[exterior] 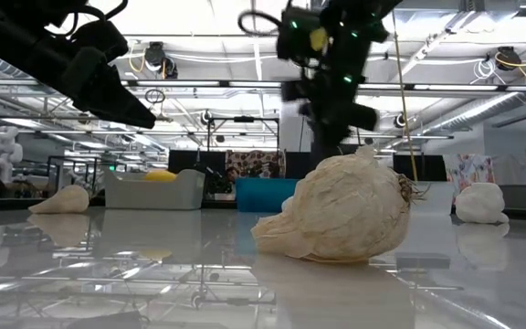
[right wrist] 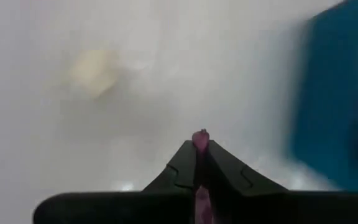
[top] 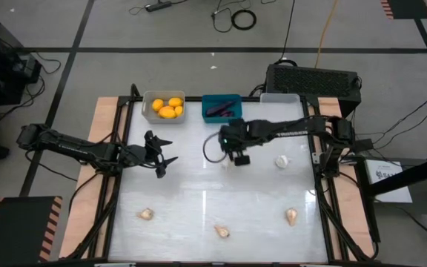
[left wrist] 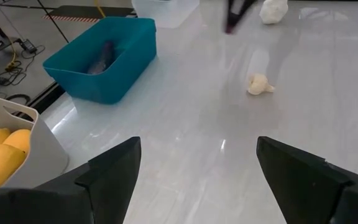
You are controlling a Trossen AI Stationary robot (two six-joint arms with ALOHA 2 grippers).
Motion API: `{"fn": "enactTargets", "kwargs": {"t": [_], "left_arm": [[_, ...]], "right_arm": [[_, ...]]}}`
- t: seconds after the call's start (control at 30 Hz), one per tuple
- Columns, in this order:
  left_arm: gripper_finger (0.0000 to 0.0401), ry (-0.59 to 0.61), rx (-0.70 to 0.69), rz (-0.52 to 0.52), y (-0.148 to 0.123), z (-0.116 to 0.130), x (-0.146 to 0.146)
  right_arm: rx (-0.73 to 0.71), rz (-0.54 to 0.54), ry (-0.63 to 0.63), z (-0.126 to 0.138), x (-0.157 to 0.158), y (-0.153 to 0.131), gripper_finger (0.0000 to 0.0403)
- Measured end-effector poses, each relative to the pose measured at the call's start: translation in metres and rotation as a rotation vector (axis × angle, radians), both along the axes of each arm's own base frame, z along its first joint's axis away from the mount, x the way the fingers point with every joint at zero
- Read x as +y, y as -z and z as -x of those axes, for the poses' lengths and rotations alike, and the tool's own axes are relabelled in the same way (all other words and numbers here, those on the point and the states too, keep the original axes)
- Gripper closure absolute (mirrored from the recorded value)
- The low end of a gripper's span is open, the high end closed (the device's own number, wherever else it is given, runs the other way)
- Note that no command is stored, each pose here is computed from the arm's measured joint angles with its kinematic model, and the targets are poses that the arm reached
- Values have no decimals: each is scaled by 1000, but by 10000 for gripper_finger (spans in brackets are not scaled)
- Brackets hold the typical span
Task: Sort produce into baskets
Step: Put the eggplant into the blue bin
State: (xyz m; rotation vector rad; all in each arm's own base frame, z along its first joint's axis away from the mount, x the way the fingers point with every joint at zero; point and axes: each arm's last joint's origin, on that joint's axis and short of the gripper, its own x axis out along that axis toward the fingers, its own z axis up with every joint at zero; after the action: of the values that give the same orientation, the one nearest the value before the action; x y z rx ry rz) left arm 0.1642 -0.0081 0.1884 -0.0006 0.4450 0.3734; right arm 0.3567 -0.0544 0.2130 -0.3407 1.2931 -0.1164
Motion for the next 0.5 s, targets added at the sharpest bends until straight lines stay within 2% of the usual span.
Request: {"fn": "enactTargets", "kwargs": {"t": [0.13, 0.3, 0.4, 0.5], "left_arm": [[74, 0, 0, 0, 0, 0, 0], [74, -10, -8, 20, 0, 0, 0], [74, -10, -9, 20, 0, 0, 0], [74, -10, -8, 20, 0, 0, 0]], "right_arm": [[-196, 142, 28, -19, -24, -27, 388], [-420, 226, 121, -27, -65, -44, 388], [-481, 247, 208, -25, -93, -44, 388], [-465, 232, 301, -15, -115, -38, 388]]}}
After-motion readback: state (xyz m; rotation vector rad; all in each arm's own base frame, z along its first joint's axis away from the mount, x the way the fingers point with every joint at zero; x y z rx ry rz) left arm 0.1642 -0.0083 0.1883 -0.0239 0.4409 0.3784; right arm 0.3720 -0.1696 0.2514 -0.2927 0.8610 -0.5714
